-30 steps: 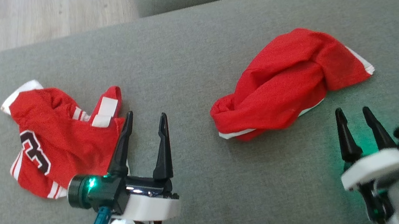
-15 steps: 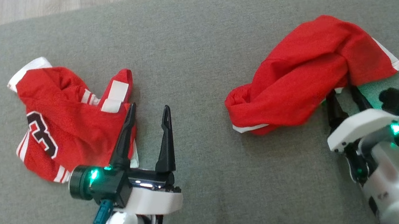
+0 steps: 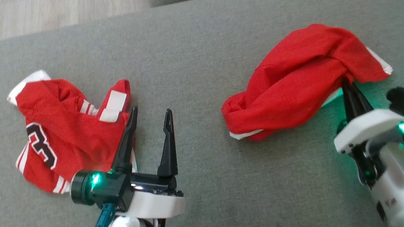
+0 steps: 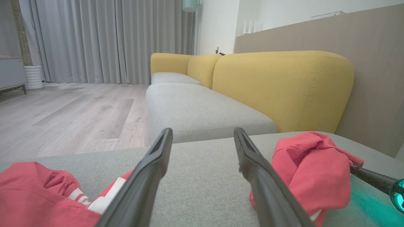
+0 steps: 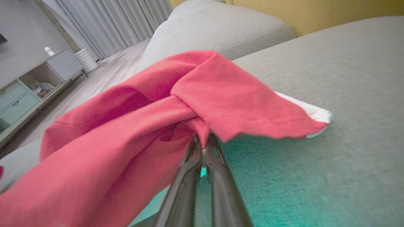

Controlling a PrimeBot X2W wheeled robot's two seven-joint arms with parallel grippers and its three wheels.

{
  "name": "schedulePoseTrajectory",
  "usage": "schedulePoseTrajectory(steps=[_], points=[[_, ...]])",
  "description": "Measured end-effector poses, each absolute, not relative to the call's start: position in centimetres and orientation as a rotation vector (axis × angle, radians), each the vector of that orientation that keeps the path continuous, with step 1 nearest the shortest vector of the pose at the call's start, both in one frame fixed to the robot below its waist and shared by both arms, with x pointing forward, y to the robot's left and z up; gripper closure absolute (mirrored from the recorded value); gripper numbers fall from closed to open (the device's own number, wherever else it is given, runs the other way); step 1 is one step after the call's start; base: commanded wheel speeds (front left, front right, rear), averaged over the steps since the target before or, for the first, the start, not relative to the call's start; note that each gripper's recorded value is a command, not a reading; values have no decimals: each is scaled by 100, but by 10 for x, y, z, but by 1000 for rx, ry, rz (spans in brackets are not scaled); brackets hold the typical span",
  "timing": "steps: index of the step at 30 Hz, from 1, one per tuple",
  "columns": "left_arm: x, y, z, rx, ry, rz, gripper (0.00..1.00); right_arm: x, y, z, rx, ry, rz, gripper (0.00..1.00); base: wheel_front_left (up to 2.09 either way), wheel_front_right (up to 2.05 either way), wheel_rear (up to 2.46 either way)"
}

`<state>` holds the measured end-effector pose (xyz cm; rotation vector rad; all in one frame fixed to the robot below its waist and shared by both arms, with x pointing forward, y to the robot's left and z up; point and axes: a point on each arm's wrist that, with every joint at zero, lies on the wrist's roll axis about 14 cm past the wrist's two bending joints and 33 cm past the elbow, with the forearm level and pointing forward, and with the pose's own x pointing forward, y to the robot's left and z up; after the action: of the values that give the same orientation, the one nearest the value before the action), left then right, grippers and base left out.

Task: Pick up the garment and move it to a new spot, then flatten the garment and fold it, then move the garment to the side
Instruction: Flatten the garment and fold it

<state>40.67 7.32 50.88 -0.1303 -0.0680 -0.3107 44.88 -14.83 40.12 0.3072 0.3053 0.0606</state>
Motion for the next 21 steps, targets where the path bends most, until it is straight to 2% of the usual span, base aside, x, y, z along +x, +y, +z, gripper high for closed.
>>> schedulePoseTrajectory(steps=[7, 13, 17, 21], points=[[396, 65, 518, -149, -87, -327, 0, 422, -170, 427, 311, 198, 19, 100, 0, 0, 0], [386, 57, 524, -157, -99, -348, 0, 418, -184, 478, 299, 33, 8, 100, 0, 0, 0], [383, 56, 531, -170, -118, -348, 0, 422, -180, 515, 238, -39, 49, 100, 0, 0, 0], [382, 63, 534, -182, -124, -321, 0, 435, -148, 553, 110, -52, 162, 100, 0, 0, 0]])
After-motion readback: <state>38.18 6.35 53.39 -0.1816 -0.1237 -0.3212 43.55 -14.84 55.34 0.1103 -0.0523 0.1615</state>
